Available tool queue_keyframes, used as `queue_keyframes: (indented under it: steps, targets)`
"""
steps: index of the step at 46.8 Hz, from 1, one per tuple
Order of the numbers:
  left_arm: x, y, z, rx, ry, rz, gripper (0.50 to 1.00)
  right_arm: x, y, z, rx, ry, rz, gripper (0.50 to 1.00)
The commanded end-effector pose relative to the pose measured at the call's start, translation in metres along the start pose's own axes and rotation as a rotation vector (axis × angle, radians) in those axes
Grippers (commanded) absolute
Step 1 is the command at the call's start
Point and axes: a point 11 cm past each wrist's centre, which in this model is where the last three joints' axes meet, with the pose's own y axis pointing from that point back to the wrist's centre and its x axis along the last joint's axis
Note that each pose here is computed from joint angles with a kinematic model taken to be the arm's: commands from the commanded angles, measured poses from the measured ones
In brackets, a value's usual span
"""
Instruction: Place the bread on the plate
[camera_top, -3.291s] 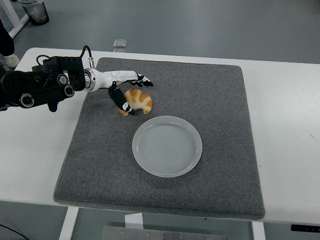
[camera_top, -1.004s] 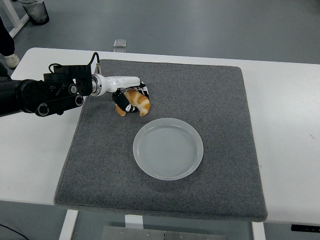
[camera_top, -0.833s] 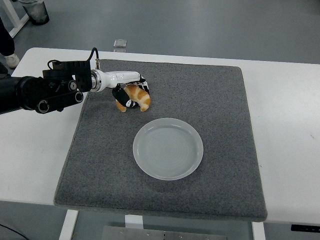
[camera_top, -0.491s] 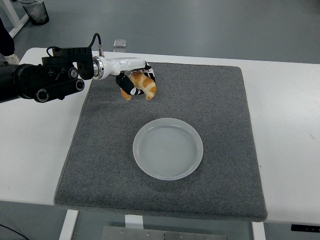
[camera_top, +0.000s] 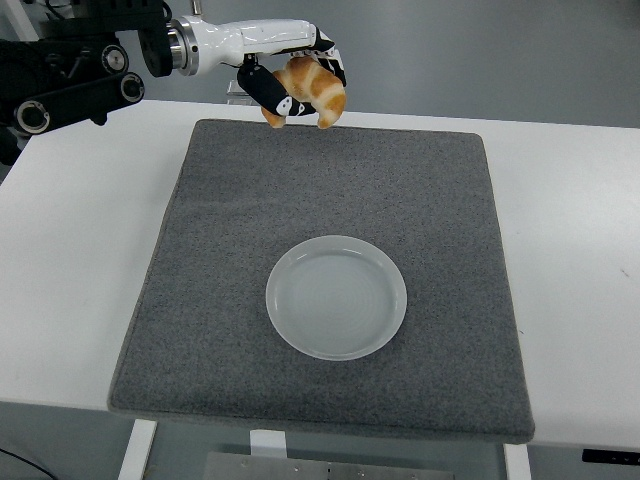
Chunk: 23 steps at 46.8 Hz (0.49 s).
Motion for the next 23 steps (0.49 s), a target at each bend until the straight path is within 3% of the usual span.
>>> queue_keyframes:
  steps: [1,15,23]
  targets:
    - [0.003,0.003,0.016,-0.064,-0.003,-0.018,0.5,0.0,0.0,0.0,0.0,0.0,0.0,0.952]
    - [-0.016,0.003,0.07,-0.302,0.006,-0.124,0.5,0.0,0.0,0.001,-0.002,0.0,0.0,0.954]
    - [-0.035,0.004,0.083,-0.365,-0.036,-0.219,0.5,0.0,0.0,0.0,0.0,0.0,0.0,0.952]
